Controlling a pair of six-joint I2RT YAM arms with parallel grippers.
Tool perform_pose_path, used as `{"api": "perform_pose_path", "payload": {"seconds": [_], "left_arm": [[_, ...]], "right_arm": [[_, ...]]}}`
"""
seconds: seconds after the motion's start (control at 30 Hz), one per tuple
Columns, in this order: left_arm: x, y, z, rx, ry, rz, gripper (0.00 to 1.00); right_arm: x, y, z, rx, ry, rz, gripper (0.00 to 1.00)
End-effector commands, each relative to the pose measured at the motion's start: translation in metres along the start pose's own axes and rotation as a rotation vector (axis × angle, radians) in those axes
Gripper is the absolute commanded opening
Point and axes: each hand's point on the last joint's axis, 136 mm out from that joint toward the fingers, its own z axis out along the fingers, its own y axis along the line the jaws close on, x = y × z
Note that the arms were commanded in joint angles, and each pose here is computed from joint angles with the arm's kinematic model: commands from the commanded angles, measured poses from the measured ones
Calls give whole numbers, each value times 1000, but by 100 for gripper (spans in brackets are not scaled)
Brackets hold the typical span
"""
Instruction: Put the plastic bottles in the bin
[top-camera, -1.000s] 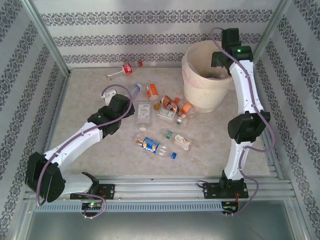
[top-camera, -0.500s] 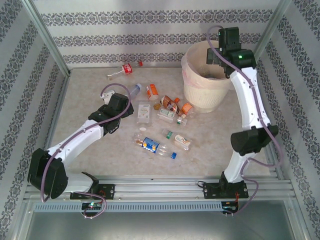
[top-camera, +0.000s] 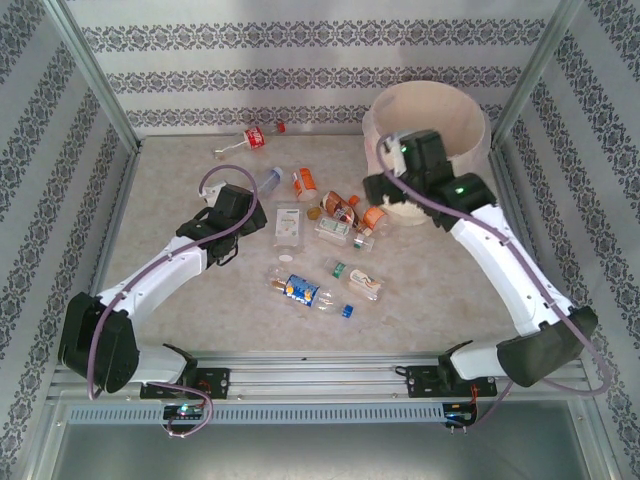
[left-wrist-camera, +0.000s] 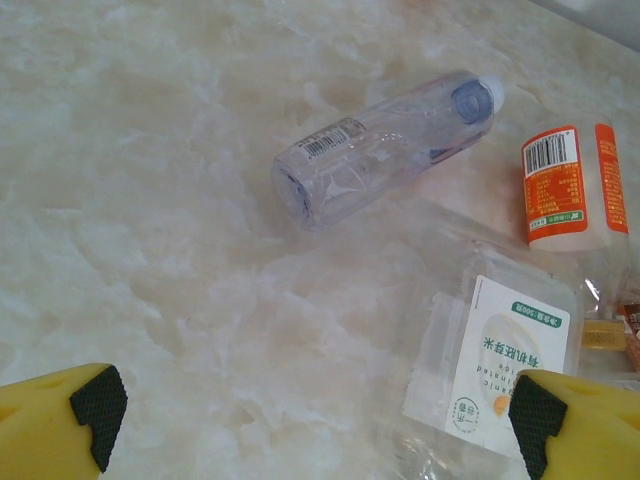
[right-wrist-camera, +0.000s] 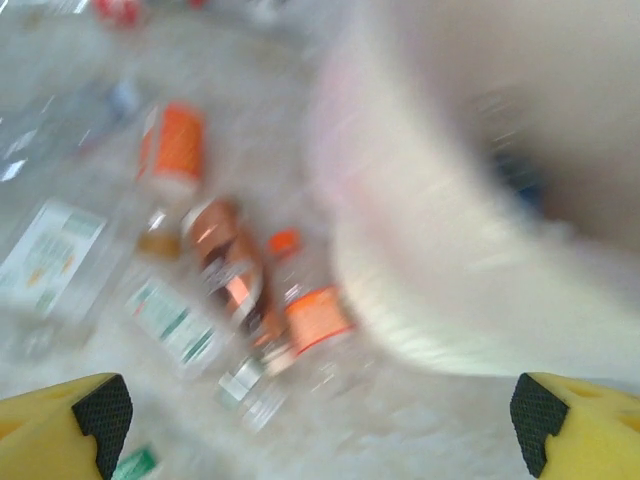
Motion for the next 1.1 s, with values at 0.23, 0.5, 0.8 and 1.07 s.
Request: {"api": "perform_pose_path", "payload": {"seconds": [0.23,0.5,0.8,1.07], "left_arm": [[-4,-7,3,34,13,-60,100],[2,1,2,24,18,-88,100],[3,3,3,21,20,-98,100],[6,2,6,21,33,-99,100]], "right_arm": [[124,85,53,-223,404,-472,98],[183,92,70,-305,595,-520,90],[224,86,90,-270,708,-576,75],[236,88,110,-261,706,-606,71]]}}
